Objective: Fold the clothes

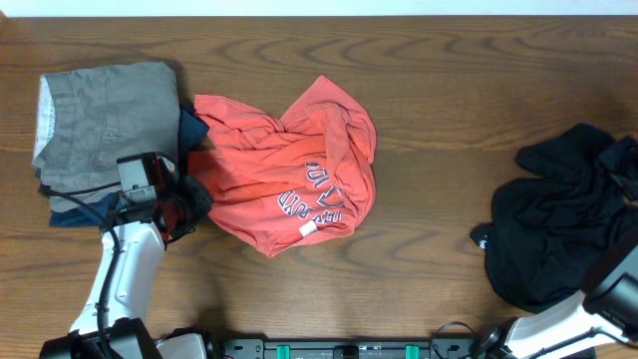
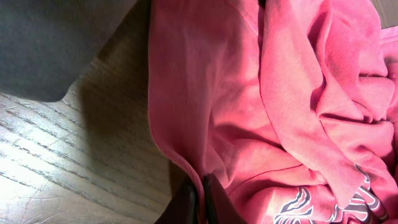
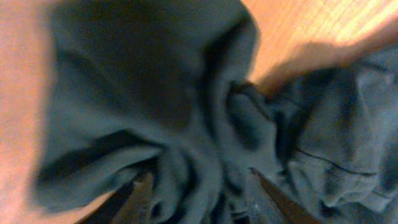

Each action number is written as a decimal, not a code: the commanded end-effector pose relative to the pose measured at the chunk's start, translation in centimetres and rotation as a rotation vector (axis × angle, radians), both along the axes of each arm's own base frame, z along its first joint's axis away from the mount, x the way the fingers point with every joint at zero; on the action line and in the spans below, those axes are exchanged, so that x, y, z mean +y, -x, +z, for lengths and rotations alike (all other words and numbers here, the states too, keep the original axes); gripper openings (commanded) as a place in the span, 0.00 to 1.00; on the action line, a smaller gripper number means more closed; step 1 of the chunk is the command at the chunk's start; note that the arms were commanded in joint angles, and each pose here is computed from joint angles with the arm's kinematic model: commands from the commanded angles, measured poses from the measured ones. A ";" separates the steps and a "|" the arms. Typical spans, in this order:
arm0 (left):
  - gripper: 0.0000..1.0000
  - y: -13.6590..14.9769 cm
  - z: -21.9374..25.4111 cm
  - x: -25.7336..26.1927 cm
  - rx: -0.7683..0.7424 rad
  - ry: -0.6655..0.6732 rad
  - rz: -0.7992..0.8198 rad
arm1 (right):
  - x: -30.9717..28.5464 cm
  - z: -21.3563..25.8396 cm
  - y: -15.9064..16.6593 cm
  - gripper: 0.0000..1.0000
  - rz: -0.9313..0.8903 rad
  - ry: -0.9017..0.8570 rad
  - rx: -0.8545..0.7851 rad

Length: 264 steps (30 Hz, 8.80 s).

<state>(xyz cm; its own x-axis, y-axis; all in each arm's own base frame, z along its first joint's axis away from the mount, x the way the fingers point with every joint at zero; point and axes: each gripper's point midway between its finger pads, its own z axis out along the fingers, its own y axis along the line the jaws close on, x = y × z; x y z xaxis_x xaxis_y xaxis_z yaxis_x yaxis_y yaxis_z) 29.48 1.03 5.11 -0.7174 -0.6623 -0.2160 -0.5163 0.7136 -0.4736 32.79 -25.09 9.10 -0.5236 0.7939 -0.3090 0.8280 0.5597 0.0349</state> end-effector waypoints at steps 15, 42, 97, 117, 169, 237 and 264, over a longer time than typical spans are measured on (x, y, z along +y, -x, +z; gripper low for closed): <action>0.06 -0.1 0.5 0.2 -0.014 -0.012 -0.005 | 30.5 3.3 -5.3 0.57 1.089 -0.363 -0.167; 0.06 0.3 0.3 0.1 0.004 -0.008 -0.005 | 51.6 -5.9 -5.0 0.16 1.315 -0.096 -0.093; 0.98 2.5 5.1 -13.8 0.145 0.198 -0.438 | 35.0 -0.8 2.5 0.54 0.906 -0.221 0.173; 0.98 6.8 -2.6 -30.2 0.271 0.223 -0.455 | 27.8 -0.9 2.5 0.54 0.758 -0.236 0.208; 0.06 12.9 4.1 -7.6 0.381 -0.472 -0.068 | 34.0 -0.9 -1.6 0.62 0.966 -0.353 -0.013; 0.06 1.5 32.0 -2.8 -0.330 -0.320 -0.070 | 21.1 19.8 1.8 0.01 0.601 -0.022 -0.438; 0.06 -2.4 23.7 -7.5 -0.068 -0.120 -0.293 | 19.9 10.9 3.4 0.16 0.615 -0.079 -0.021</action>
<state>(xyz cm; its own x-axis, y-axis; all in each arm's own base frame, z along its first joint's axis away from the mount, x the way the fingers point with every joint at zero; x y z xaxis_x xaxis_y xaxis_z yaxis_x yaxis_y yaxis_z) 33.65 -5.65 31.93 -0.7810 -0.4367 -0.4464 -0.2290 0.8653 -0.4458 31.48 -3.13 22.51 -0.8456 0.4028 -0.3501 0.3153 0.9064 0.2812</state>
